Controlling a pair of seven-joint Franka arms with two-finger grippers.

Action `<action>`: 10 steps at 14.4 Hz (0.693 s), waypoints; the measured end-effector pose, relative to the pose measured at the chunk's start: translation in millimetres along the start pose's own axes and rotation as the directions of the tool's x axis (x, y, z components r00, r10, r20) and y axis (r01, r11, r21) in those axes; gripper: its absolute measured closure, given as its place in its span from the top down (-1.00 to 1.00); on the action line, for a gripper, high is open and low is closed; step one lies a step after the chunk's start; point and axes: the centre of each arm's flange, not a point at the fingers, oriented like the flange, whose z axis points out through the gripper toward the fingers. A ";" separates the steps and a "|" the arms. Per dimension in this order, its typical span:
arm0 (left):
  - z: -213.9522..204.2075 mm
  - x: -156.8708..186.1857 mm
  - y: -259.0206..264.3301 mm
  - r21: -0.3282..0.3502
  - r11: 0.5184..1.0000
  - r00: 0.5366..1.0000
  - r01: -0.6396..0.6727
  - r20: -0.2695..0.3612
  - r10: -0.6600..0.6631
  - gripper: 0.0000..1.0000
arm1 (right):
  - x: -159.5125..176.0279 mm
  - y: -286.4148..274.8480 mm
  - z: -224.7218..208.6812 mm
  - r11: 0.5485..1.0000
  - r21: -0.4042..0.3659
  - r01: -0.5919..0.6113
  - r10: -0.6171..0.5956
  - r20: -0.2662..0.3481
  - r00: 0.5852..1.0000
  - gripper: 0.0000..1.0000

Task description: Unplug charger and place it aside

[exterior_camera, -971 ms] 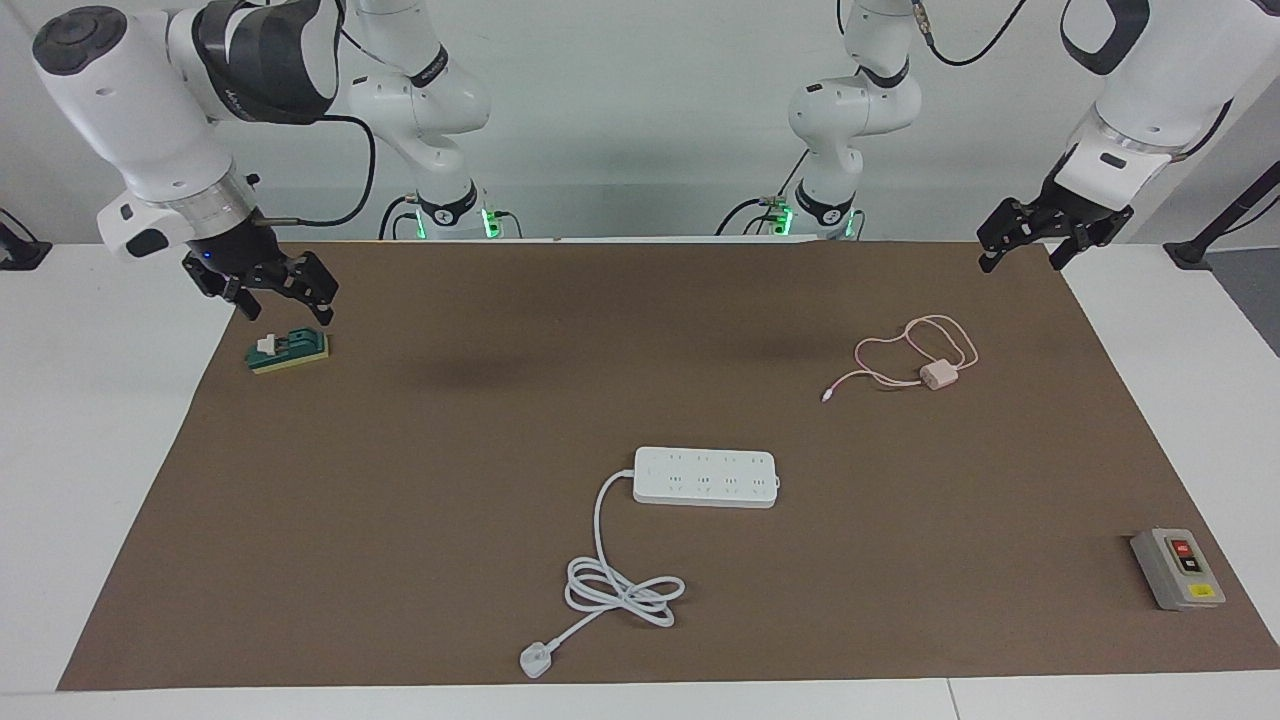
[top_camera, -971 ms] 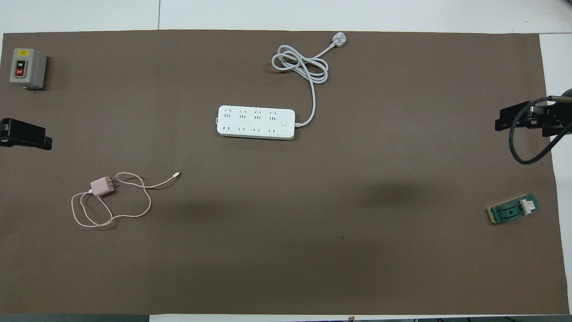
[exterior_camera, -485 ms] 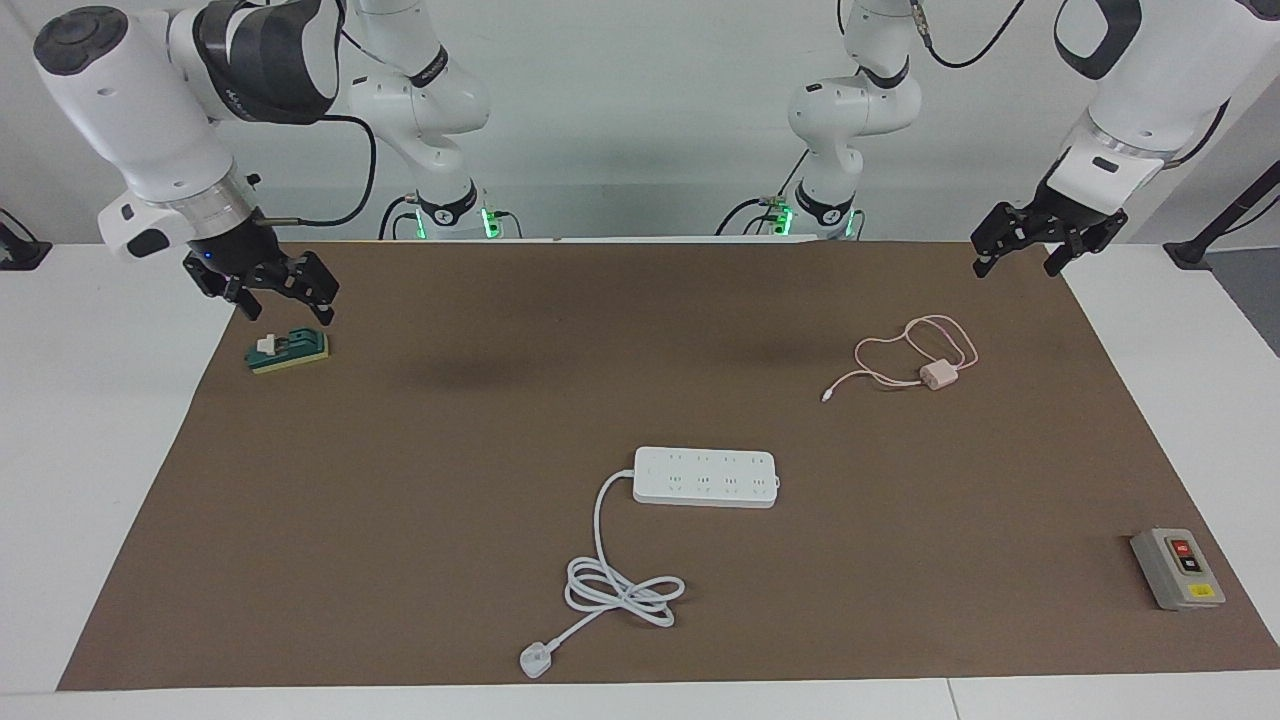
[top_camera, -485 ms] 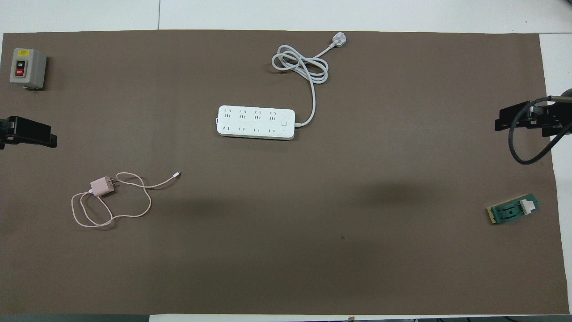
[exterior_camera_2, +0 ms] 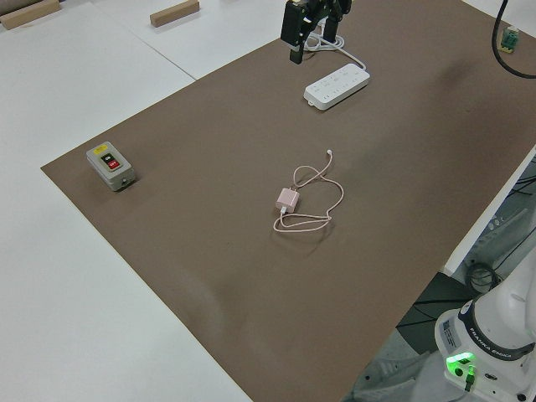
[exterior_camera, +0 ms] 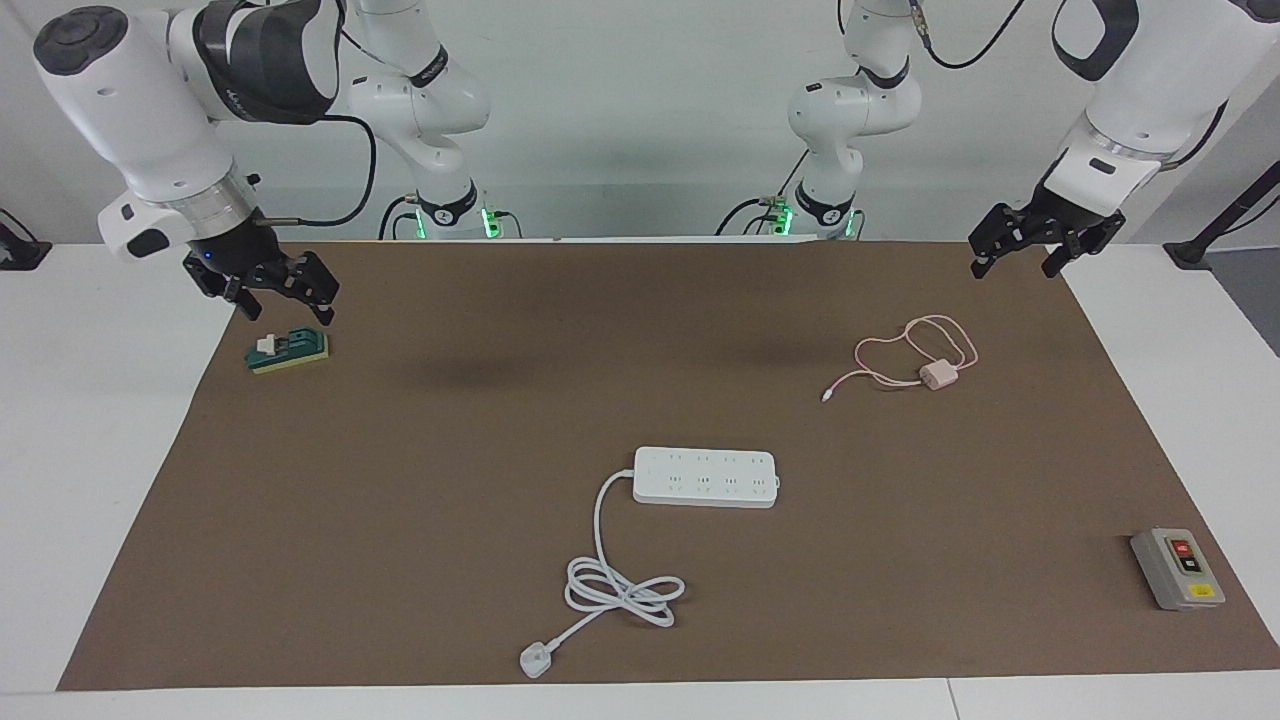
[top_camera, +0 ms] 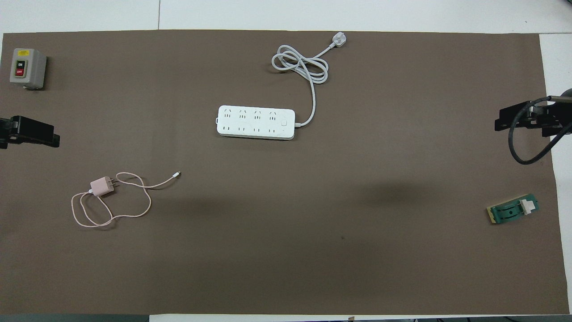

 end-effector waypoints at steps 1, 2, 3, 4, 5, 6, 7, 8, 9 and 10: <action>0.4 0.2 0.6 0.000 1.000 1.000 -0.001 0.001 0.001 1.00 | 0.0 0.0 0.0 1.000 0.000 0.000 0.000 0.000 1.000 1.00; 0.5 0.3 0.5 0.000 1.000 1.000 -0.001 0.001 0.001 1.00 | 0.0 0.0 0.0 1.000 0.000 0.000 0.000 0.000 1.000 1.00; 0.6 0.3 0.2 0.000 1.000 1.000 0.000 0.001 0.000 1.00 | 0.0 0.0 0.0 1.000 0.000 0.000 0.000 0.000 1.000 1.00; 0.6 0.3 -0.1 0.000 1.000 1.000 0.000 0.001 0.000 1.00 | 0.0 0.0 0.0 1.000 0.000 0.000 0.000 0.000 1.000 1.00; 0.6 0.3 -0.3 0.000 1.000 1.000 0.000 0.001 0.000 1.00 | 0.0 0.0 0.0 1.000 0.000 0.000 0.000 0.000 1.000 1.00; 0.6 0.3 -0.3 0.000 1.000 1.000 0.000 0.001 0.000 1.00 | 0.0 0.0 0.0 1.000 0.000 0.000 0.000 0.000 1.000 1.00; 0.6 0.3 -0.3 0.000 1.000 1.000 0.000 0.001 0.000 1.00 | 0.0 0.0 0.0 1.000 0.000 0.000 0.000 0.000 1.000 1.00; 0.6 0.3 -0.4 0.000 1.000 1.000 0.001 0.001 -0.001 1.00 | 0.0 0.0 0.0 1.000 0.000 0.000 0.000 0.000 1.000 1.00; 0.6 0.3 -0.7 0.000 1.000 1.000 0.001 0.001 -0.001 1.00 | 0.0 0.0 0.0 1.000 0.000 0.000 0.000 0.000 1.000 1.00; 0.6 0.3 -1.2 0.000 1.000 1.000 0.002 0.001 -0.002 1.00 | 0.0 0.0 0.0 1.000 0.000 0.000 0.000 0.000 1.000 1.00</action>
